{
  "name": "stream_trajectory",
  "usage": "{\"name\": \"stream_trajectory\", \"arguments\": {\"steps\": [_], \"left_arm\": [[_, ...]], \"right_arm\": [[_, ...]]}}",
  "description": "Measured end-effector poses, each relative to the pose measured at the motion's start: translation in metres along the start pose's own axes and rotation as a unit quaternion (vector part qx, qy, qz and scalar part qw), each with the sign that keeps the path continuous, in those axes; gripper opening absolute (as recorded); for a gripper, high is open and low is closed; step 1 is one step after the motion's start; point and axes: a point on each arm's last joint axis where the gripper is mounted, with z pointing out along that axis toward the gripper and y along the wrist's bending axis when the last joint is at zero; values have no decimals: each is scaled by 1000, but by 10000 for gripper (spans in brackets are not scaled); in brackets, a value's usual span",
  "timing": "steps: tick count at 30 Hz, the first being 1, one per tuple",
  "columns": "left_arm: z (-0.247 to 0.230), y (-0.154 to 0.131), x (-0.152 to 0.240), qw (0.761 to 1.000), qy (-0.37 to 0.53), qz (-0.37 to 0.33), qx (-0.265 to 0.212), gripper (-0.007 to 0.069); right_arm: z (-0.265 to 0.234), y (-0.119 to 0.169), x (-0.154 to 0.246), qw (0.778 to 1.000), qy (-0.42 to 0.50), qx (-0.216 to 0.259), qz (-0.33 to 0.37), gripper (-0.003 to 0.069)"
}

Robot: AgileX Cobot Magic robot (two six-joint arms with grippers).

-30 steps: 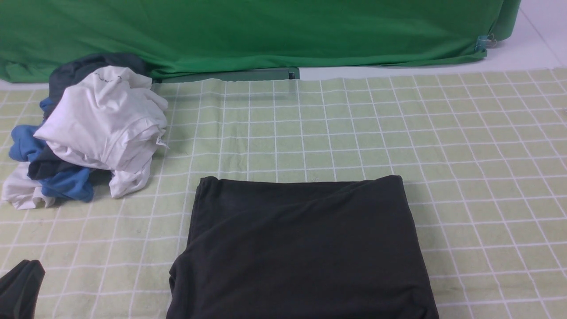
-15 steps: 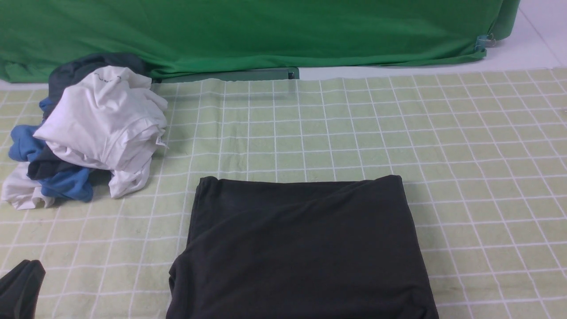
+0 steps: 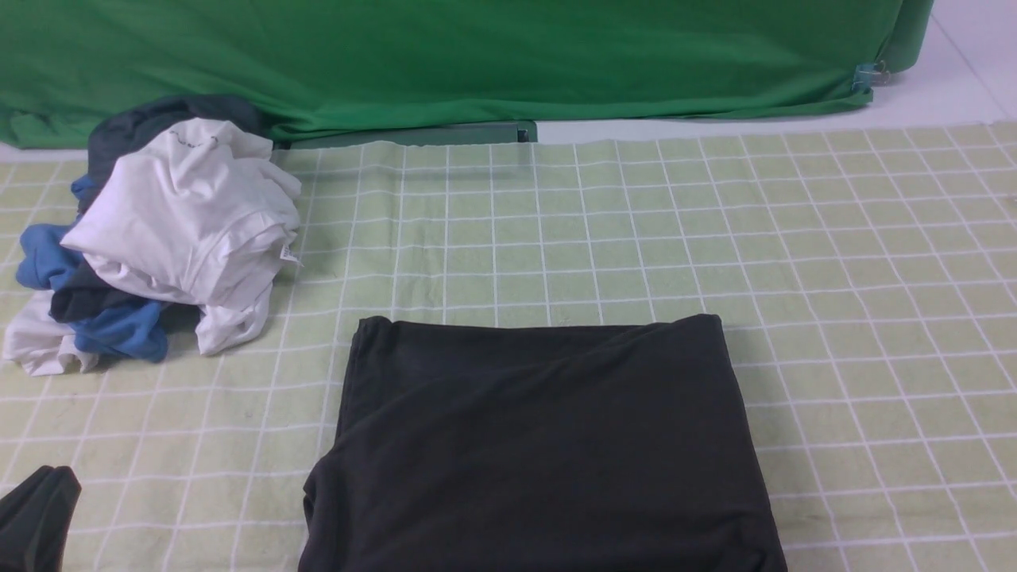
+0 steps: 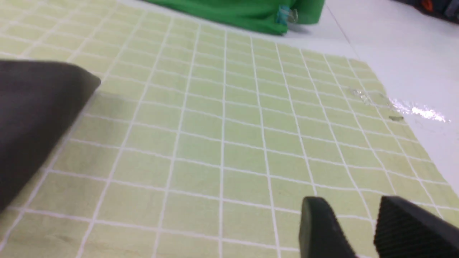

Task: Fold a long-sleeved shirt over a green coffee tablecloth.

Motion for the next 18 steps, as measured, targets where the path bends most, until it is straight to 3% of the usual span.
{"name": "stream_trajectory", "arguments": {"steps": [18], "left_arm": [[0, 0, 0, 1000, 0, 0, 0, 16]], "right_arm": [[0, 2, -2, 1000, -16, -13, 8, 238]]}}
